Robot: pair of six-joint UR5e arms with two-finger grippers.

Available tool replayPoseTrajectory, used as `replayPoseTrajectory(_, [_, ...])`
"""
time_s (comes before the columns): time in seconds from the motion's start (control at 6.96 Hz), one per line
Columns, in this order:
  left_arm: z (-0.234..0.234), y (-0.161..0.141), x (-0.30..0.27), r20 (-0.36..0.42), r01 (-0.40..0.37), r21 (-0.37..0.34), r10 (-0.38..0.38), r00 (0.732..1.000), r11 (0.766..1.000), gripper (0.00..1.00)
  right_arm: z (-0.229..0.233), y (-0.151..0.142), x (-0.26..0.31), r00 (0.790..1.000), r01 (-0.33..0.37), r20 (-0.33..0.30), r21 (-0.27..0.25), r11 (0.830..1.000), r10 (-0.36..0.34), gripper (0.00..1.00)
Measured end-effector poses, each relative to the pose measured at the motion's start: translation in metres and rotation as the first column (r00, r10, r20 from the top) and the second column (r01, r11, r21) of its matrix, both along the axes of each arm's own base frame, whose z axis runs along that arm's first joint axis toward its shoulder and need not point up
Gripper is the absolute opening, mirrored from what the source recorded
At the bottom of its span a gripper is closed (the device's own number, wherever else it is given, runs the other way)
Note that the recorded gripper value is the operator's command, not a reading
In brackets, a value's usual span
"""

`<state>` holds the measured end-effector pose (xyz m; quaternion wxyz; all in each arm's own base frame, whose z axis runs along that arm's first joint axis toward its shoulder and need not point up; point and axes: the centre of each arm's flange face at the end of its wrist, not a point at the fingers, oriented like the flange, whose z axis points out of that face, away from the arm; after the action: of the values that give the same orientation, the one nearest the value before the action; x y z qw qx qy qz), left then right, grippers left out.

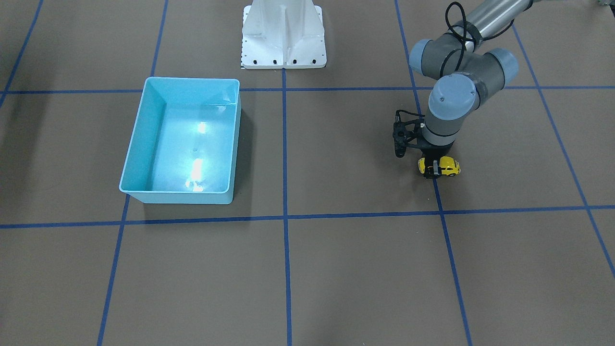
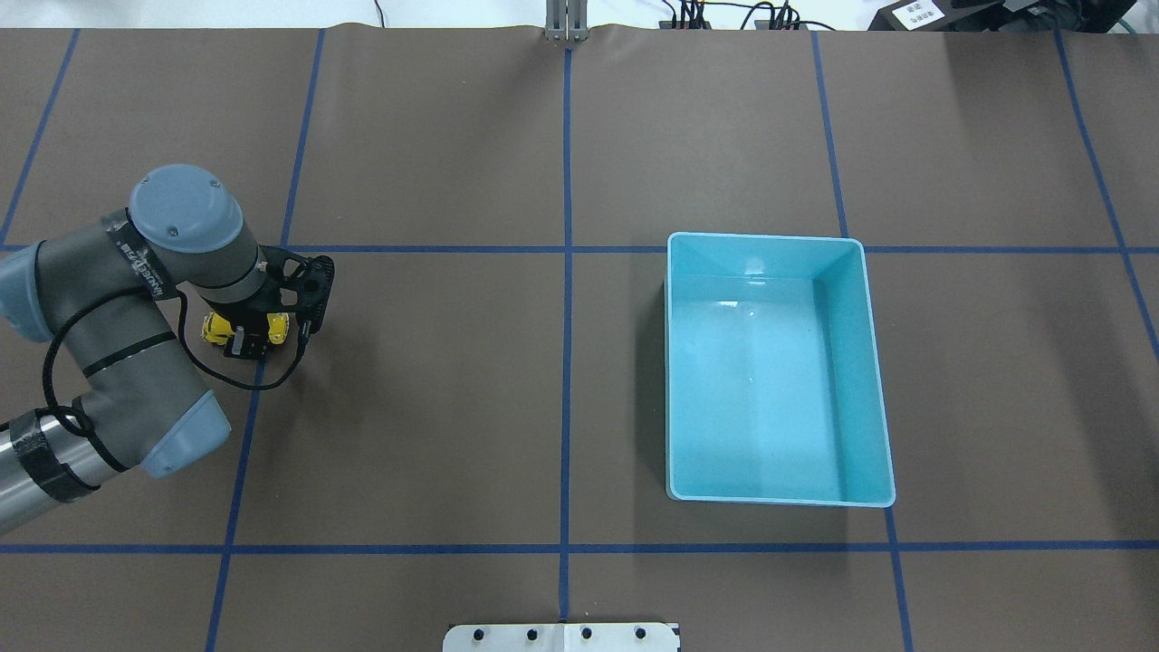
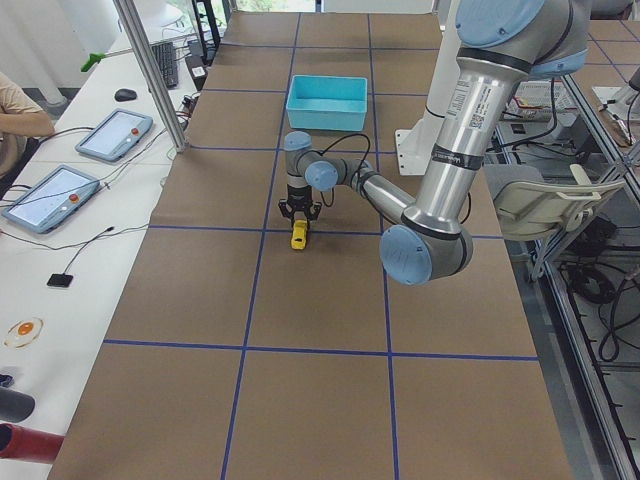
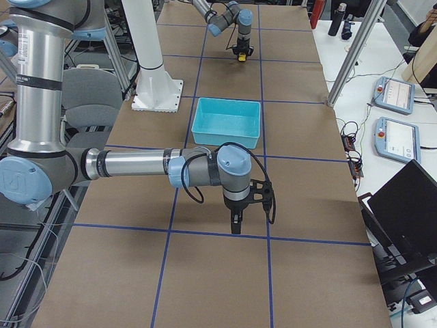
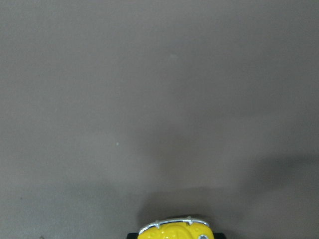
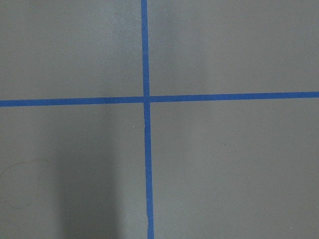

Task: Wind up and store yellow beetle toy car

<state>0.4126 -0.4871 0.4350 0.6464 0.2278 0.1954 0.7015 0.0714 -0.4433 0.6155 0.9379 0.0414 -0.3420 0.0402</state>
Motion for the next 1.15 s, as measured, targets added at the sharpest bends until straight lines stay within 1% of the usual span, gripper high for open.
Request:
replayPoseTrajectory(0.43, [0.021,0.005,-0.015,-0.017,-0.009,-0.009,0.009,1.000,1.000,0.00,0.000,0.000,0.000,1.000,0.000,0.000,0.000,1.000,0.000,1.00])
replayPoseTrajectory(1.15, [0.042,0.001,-0.040,-0.037,-0.036,-0.022,0.035,0.999,0.999,0.00,0.000,0.000,0.000,1.000,0.000,0.000,0.001,1.000,0.000,1.00])
